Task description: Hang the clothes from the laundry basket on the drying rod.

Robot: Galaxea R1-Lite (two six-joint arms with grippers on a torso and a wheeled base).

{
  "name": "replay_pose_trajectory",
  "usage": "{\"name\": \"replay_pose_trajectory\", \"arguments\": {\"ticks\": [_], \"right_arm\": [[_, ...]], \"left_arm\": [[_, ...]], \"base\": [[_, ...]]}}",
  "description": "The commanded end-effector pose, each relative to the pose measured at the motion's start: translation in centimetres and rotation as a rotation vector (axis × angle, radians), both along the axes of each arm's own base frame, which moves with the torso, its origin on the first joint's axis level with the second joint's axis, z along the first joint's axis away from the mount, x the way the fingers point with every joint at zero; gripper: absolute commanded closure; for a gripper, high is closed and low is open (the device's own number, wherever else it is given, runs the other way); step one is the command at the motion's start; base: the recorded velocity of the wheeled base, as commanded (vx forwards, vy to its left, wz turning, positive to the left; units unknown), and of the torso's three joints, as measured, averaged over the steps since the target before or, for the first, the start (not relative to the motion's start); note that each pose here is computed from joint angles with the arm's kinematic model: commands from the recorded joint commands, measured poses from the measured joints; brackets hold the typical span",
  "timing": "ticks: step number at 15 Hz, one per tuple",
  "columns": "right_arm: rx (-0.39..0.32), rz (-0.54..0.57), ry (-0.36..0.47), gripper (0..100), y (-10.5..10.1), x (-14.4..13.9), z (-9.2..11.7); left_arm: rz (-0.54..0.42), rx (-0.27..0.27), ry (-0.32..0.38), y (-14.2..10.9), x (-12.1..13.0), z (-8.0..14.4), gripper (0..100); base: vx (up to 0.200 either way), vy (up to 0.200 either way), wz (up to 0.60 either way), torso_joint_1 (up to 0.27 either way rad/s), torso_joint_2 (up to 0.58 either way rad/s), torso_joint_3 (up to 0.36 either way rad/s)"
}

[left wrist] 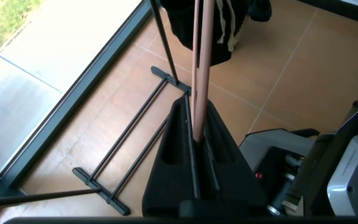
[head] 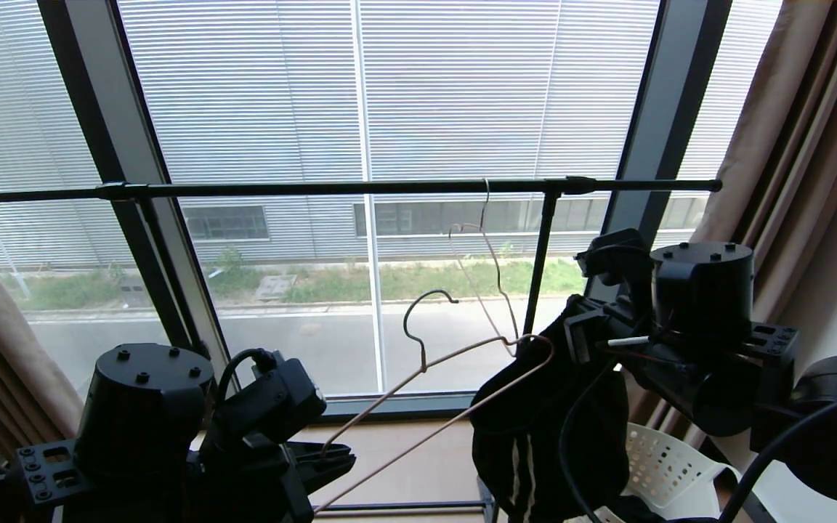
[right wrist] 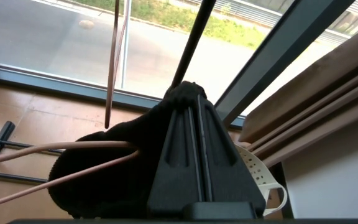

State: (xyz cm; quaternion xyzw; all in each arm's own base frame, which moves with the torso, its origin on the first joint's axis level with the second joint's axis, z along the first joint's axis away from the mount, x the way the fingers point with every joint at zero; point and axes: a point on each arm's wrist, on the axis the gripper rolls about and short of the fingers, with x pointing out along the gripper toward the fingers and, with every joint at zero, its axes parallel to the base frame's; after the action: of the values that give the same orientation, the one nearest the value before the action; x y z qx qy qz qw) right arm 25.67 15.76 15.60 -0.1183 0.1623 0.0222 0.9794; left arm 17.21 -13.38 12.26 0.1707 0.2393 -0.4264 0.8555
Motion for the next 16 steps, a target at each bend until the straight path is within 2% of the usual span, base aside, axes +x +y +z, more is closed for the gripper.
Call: {"name": "replay_pose_trajectory", "arguments": {"ticks": [1,3,6,11,13,16], "right_arm": [[0.004,0.008,-0.014,100,0.4,-0.4,0.4],[-0.004,-0.002,-0.018,100,0.8,-0.4,0.3],[0.003,-0.027,-0.052,100,1.2,0.2,1.4],[-0.015,-0.015,-0.049,100,1.7,-0.1,1.3],[-0.035,-0.06,-0.053,100,1.8,0.2,1.0],[-0.035,-0.066,-0.057,100,1.9,0.4,1.1]], "left_arm": [[-0.001,0.001,0.0,0.0,0.0,0.0,100],[0.0,-0.001,-0.002,0.2,-0.2,0.0,100],[-0.002,-0.008,-0.008,0.4,-0.6,0.2,100],[-0.024,-0.01,-0.012,0.4,-1.3,0.2,100],[-0.032,-0.02,-0.022,0.5,-1.7,0.5,100],[-0.035,-0.017,-0.019,0.6,-1.9,0.4,100]], "base": [[0.0,0.0,0.0,0.0,0.0,0.0],[0.0,0.0,0.0,0.0,0.0,0.0],[0.0,0.0,0.0,0.0,0.0,0.0],[0.0,0.0,0.0,0.0,0.0,0.0],[0.0,0.0,0.0,0.0,0.0,0.0],[0.0,0.0,0.0,0.0,0.0,0.0]]}}
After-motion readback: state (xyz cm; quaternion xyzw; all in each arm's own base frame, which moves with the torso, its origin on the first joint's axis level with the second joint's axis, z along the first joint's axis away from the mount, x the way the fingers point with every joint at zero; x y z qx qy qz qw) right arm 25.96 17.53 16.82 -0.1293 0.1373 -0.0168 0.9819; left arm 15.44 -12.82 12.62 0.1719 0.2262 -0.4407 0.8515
